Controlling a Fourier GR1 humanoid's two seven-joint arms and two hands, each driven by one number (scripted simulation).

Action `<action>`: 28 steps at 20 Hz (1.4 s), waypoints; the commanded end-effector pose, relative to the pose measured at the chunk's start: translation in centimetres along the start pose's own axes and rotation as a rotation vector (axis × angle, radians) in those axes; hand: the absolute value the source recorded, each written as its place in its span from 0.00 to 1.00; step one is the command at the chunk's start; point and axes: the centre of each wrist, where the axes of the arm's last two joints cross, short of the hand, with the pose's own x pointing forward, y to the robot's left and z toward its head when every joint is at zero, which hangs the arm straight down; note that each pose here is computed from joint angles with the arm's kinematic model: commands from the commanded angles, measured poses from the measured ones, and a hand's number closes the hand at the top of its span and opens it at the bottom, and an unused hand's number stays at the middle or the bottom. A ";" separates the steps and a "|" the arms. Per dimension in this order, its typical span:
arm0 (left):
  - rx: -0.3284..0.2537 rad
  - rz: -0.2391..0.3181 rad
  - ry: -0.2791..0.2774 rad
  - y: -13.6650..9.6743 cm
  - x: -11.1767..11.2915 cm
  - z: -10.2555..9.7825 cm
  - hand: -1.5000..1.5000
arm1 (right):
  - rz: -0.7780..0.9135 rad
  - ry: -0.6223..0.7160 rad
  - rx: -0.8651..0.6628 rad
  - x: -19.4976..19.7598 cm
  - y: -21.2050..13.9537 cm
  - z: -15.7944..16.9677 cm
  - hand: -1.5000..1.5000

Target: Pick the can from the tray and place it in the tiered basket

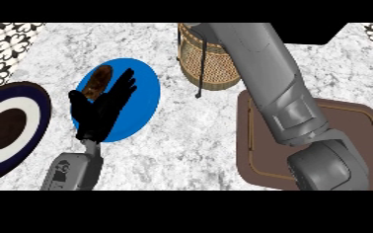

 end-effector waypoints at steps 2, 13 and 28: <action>0.010 0.000 0.004 0.4 0.6 -0.1 0.50 | -0.011 -0.013 -0.174 2.1 -0.9 -1.0 0.00; 0.058 0.016 0.020 1.7 -1.6 1.4 0.50 | -0.074 0.178 -0.336 -5.1 -15.0 1.8 0.00; 0.065 0.009 0.021 0.3 0.1 1.1 0.50 | -0.003 0.163 -0.115 -7.7 -38.5 16.3 0.00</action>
